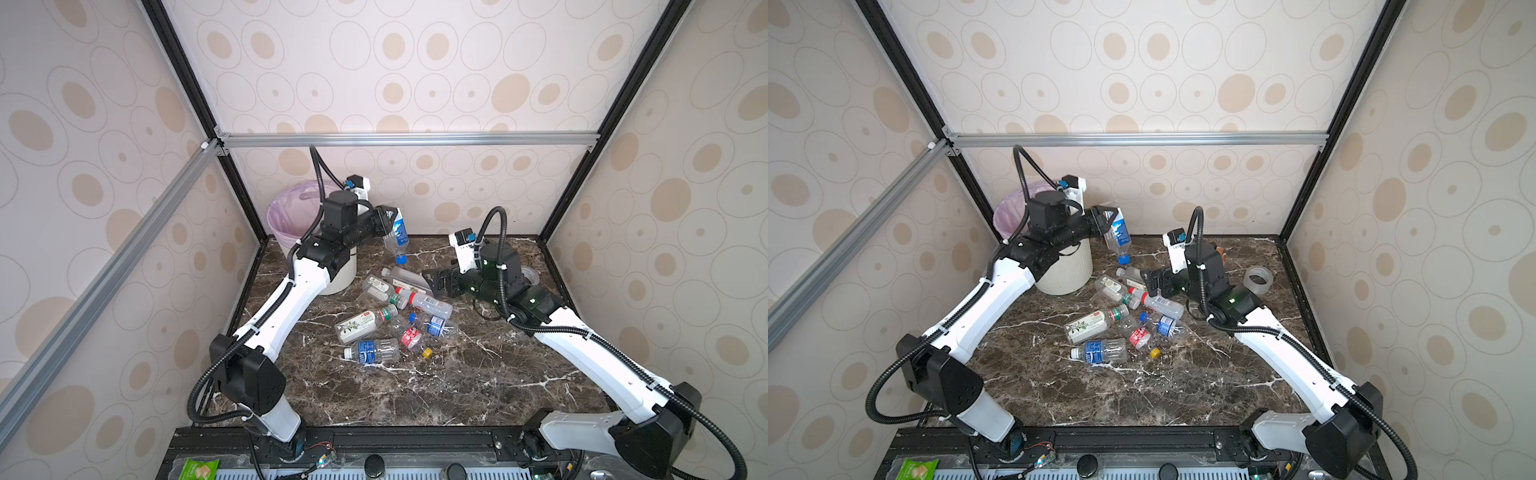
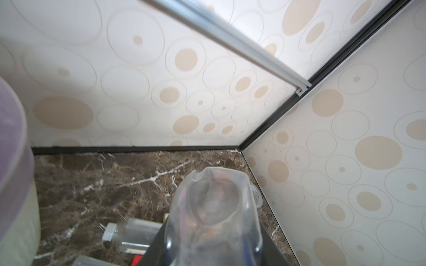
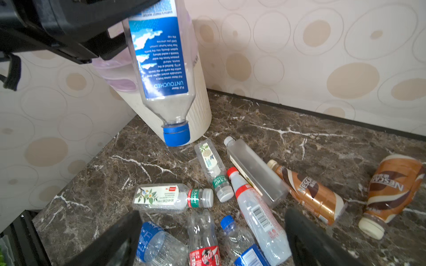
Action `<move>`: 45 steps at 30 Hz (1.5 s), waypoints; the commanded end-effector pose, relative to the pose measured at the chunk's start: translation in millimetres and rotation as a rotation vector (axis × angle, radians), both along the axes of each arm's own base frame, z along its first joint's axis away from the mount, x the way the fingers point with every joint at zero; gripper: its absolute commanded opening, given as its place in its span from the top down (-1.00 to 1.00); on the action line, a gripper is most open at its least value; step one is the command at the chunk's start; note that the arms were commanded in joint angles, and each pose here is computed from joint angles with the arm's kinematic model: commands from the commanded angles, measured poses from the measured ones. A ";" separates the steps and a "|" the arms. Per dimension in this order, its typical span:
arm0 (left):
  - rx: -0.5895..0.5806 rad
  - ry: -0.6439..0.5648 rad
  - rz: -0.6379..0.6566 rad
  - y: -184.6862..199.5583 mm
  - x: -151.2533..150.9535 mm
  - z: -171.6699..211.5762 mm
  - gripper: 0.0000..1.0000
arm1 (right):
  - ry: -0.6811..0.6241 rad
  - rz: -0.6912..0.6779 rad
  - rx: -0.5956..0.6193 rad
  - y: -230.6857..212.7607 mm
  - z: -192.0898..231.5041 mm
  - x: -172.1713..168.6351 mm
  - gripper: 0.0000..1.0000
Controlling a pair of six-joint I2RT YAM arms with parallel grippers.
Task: Throw the plastic bottles in the bin
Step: 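Carry the water bottle over the bin with the left gripper while the right releases, then open the left gripper to drop the water bottle into the bin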
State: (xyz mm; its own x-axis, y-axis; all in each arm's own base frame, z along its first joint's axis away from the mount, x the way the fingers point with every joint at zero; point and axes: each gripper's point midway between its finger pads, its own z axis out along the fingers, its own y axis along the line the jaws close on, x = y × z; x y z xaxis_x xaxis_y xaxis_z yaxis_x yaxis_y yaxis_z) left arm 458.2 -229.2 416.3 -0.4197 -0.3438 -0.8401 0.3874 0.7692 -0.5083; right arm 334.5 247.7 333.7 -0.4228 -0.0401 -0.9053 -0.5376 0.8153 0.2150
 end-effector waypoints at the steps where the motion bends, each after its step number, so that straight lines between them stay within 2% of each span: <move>1: 0.092 -0.066 0.087 29.6 9.7 29.8 0.16 | -0.061 0.050 0.014 18.5 26.5 1.0 -0.99; 7: 0.190 -0.201 0.264 82.7 17.0 88.3 0.17 | -0.154 0.119 0.033 48.3 70.0 0.7 -0.99; 12: 0.270 -0.342 0.461 133.2 6.6 133.4 0.17 | -0.205 0.179 0.046 68.7 100.1 0.1 -0.99; 17: 0.299 -0.448 0.553 159.6 -8.9 166.5 0.18 | -0.240 0.203 0.068 81.2 127.0 2.3 -0.99; 22: 0.323 -0.577 0.626 175.2 -38.1 210.7 0.17 | -0.273 0.210 0.080 84.6 147.5 3.6 -0.99; 26: 0.306 -0.702 0.690 188.4 -73.1 248.4 0.14 | -0.269 0.213 0.081 87.3 144.5 5.2 -1.00; 29: 0.300 -0.766 0.744 197.4 -89.5 261.3 0.16 | -0.252 0.210 0.077 89.4 135.9 8.5 -0.99; 32: 0.305 -0.770 0.774 202.4 -88.4 258.2 0.15 | -0.236 0.209 0.074 91.6 128.4 10.9 -1.00; 35: 0.312 -0.723 0.756 201.1 -69.2 238.8 0.14 | -0.226 0.207 0.071 91.8 124.1 11.6 -0.99; 37: 0.310 -0.646 0.735 204.5 -43.5 211.2 0.14 | -0.222 0.207 0.069 92.0 122.6 11.7 -1.00; 39: 0.281 -0.493 0.696 214.4 -5.4 162.4 0.12 | -0.219 0.203 0.068 90.8 122.1 11.4 -0.99; 40: 0.272 -0.415 0.671 216.7 10.6 138.3 -0.01 | -0.218 0.204 0.070 91.0 122.0 10.5 -0.99; 41: 0.278 -0.326 0.648 218.5 25.6 110.4 -0.31 | -0.217 0.202 0.070 90.1 122.2 10.6 -0.99; 42: 0.295 -0.255 0.647 220.3 34.0 90.2 -0.71 | -0.216 0.205 0.072 89.8 123.1 9.1 -0.99; 43: 0.299 -0.230 0.635 218.7 35.9 82.2 -0.97 | -0.215 0.205 0.071 89.0 123.2 8.5 -1.00; 45: 0.273 -0.280 0.601 212.0 24.3 90.6 -0.98 | -0.216 0.206 0.067 87.5 123.8 6.4 -0.99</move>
